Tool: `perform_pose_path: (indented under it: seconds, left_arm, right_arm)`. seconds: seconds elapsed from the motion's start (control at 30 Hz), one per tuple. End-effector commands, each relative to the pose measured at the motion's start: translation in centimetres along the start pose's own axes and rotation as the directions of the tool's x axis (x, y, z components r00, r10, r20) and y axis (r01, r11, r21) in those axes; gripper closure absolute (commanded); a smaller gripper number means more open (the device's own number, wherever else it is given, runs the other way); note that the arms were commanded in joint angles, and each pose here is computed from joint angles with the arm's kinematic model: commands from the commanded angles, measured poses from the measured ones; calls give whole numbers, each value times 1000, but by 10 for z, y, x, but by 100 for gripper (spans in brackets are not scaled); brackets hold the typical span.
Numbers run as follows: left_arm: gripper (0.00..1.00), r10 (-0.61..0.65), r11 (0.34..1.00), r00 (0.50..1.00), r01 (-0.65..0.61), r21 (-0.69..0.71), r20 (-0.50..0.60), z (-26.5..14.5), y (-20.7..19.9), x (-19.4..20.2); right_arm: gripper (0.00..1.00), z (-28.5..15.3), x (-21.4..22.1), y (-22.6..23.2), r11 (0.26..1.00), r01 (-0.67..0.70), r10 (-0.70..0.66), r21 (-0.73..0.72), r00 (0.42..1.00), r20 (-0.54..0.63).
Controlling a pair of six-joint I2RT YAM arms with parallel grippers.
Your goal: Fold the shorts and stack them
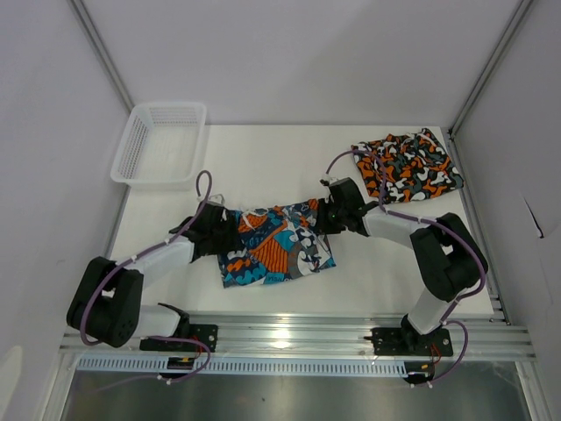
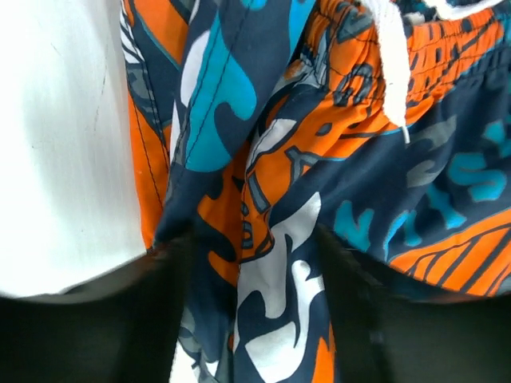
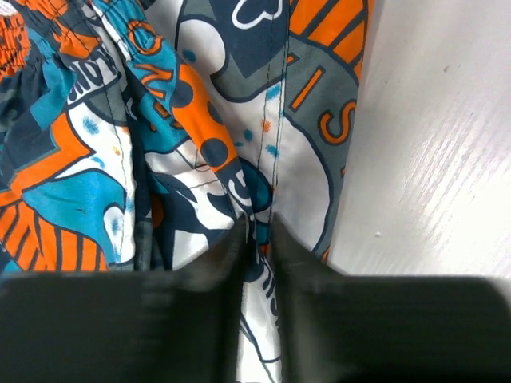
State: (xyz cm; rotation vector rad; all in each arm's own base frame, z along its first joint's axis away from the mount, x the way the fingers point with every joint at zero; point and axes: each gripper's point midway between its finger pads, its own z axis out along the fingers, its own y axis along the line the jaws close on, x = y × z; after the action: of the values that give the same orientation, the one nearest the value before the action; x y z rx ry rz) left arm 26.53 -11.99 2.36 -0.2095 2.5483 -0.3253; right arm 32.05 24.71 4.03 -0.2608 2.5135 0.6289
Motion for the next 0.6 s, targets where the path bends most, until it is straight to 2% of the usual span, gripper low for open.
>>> perform_pose_path:
  seconds: [0.0,0.03,0.07,0.1,0.2,0.23,0.27,0.33,0.57]
  left_arm:
    - [32,-6,999,997,3,34,75,-11,-10,-23]
    - [25,-6,999,997,3,44,80,-14,-12,-24]
    - [23,-7,999,996,2,52,88,-17,-13,-26]
    - [19,-8,997,994,1,72,107,-23,-17,-30]
    - [11,-15,996,991,4,85,131,-33,-20,-35]
    - [7,-21,996,989,9,88,146,-38,-20,-37]
    - [3,-26,996,988,14,86,150,-40,-19,-37]
    - [1,-35,996,986,22,84,163,-44,-18,-38]
    - [1,-47,999,989,48,-5,138,-33,4,-25]
  right_arm:
    - [75,-2,-11,-2,1000,-1,0,14,999,34]
    - [60,-4,-12,-1,1000,0,-1,11,999,38]
    - [52,-7,-14,1,1000,4,-4,5,999,48]
    - [40,-9,-15,2,1000,5,-5,1,999,53]
    - [23,-20,-21,6,1000,5,-5,-5,996,87]
    - [8,-23,-23,7,1000,9,-8,-7,995,97]
    - [1,-26,-22,7,1000,8,-7,-9,995,101]
    - [1,-33,-25,13,999,18,-14,-36,993,118]
    - [1,-26,-13,8,997,18,-13,-81,998,66]
